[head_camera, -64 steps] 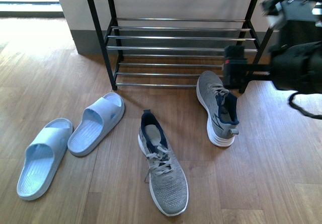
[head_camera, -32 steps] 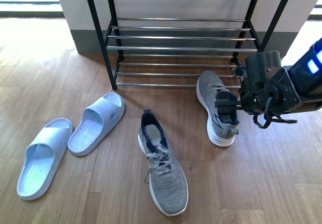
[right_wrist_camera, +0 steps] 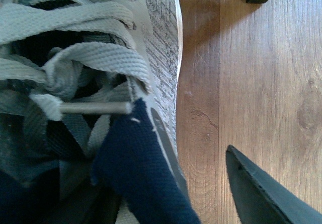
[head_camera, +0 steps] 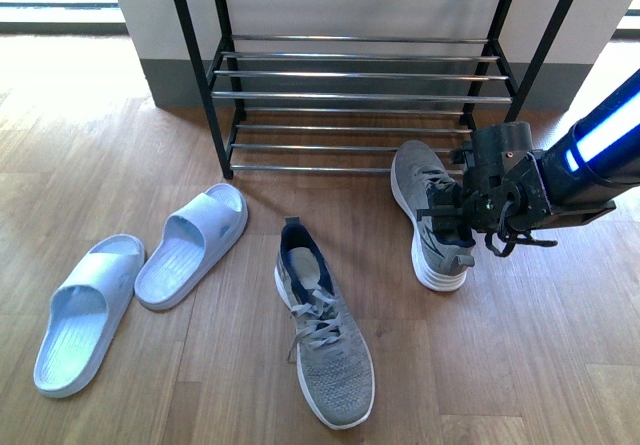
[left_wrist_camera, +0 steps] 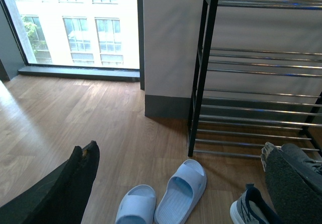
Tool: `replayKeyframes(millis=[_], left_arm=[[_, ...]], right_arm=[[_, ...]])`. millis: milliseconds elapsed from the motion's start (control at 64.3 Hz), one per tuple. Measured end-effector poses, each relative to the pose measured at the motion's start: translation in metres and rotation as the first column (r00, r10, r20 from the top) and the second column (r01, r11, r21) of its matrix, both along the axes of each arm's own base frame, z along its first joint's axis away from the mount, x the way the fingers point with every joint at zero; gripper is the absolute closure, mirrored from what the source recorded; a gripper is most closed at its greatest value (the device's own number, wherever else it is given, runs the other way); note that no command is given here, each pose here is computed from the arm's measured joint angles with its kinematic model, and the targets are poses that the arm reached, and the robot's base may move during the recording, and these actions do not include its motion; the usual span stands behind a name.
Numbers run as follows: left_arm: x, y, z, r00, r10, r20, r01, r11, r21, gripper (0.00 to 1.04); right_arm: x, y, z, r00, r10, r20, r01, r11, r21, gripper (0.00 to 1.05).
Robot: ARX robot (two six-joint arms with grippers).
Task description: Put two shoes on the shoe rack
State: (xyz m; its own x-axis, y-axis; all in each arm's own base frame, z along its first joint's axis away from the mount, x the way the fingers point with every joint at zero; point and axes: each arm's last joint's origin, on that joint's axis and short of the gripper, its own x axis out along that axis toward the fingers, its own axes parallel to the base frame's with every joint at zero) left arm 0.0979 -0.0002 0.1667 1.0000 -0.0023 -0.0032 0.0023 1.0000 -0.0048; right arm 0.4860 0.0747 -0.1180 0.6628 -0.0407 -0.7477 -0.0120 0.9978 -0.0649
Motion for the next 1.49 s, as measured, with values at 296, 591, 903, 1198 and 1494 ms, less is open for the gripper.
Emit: replayKeyframes(millis=[296, 591, 903, 1198, 1494], left_arm=[[0.000, 0.000, 0.000, 1.000, 0.000, 0.000, 0.000, 1.000, 0.000, 0.09], [0.000, 0.000, 0.000, 1.000, 0.000, 0.000, 0.000, 1.000, 0.000, 0.09], [0.000, 0.000, 0.000, 1.000, 0.000, 0.000, 0.000, 1.000, 0.000, 0.09], [0.000, 0.000, 0.000, 1.000, 0.000, 0.000, 0.000, 1.000, 0.000, 0.09], [0.000, 0.000, 0.000, 1.000, 0.000, 0.000, 0.000, 1.000, 0.000, 0.09]], right_arm=[[-0.018, -0.003, 0.011, 1.000, -0.011, 0.027, 0.010, 0.999, 0.031, 1.02], [-0.068, -0.036, 0.106, 0.985, -0.040, 0.169, 0.016, 0.990, 0.142, 1.03], [-0.195, -0.077, 0.242, 0.957, -0.078, 0.281, -0.012, 0.952, 0.306, 1.03], [-0.308, -0.074, 0.301, 0.919, -0.047, 0.391, -0.121, 0.912, 0.393, 1.03], [-0.336, -0.072, 0.312, 0.870, -0.045, 0.491, -0.179, 0.899, 0.400, 1.03]])
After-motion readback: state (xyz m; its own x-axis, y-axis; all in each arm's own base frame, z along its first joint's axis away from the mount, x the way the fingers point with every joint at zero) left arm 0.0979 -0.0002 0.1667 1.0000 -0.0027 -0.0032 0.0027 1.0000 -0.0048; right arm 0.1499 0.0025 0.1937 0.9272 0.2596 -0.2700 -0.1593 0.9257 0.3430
